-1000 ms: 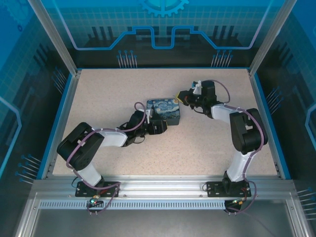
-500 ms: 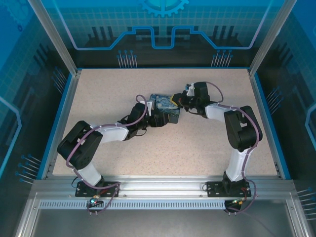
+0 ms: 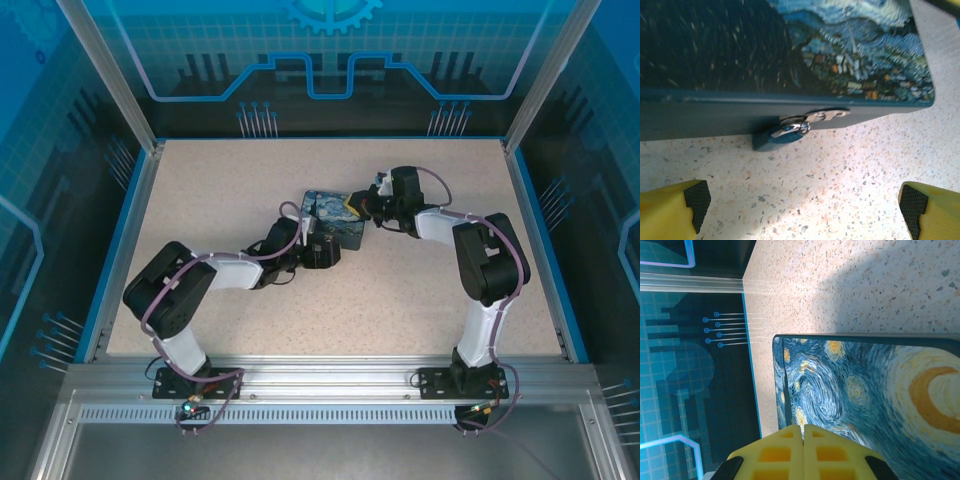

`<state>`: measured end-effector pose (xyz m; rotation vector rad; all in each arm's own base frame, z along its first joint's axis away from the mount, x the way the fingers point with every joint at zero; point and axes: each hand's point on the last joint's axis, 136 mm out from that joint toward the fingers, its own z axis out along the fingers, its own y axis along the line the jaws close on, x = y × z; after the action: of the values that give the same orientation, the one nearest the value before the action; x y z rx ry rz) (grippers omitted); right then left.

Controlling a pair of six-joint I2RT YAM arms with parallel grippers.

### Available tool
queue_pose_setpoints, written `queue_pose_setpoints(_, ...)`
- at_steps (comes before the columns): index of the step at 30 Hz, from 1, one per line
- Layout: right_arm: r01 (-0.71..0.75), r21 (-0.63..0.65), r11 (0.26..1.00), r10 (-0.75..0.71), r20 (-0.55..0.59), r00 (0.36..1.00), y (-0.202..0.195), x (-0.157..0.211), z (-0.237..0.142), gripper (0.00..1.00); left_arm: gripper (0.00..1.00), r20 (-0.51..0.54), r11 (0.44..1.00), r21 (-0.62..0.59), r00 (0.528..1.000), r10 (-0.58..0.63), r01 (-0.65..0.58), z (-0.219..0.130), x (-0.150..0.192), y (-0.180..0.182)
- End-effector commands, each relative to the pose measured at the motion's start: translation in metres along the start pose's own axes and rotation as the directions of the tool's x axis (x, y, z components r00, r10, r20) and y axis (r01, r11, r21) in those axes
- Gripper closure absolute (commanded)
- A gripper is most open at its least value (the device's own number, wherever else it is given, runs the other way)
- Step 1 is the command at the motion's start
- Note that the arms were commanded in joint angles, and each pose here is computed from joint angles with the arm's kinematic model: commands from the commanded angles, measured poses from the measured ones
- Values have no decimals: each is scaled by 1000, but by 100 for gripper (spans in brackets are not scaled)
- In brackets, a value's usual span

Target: Unlock a padlock with a key

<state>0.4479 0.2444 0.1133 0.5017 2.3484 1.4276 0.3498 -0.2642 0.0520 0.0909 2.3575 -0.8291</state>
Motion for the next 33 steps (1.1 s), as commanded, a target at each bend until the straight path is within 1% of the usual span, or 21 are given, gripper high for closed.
queue_pose_setpoints(1,-1,24,1000,1,-4,1000,-2,0,6,100,1,-24,998,17,998,58,-57,7,3,-4)
queue_pose_setpoints(10,-10,60,998,11,-9,1000,-9,2,5,100,1,-2,992,5,992,128,-128,22,2,-7)
queue_pose_setpoints(15,-4,83,997,6,-16,1000,-11,5,5,100,1,26,987,-26,987,160,-159,29,5,-5)
queue_pose_setpoints(21,-5,105,995,8,-29,1000,-14,8,6,100,1,58,987,-25,986,159,-158,36,3,-8)
queue_pose_setpoints(33,5,122,993,0,-42,999,-16,12,7,100,1,45,989,32,989,140,-141,48,5,-24)
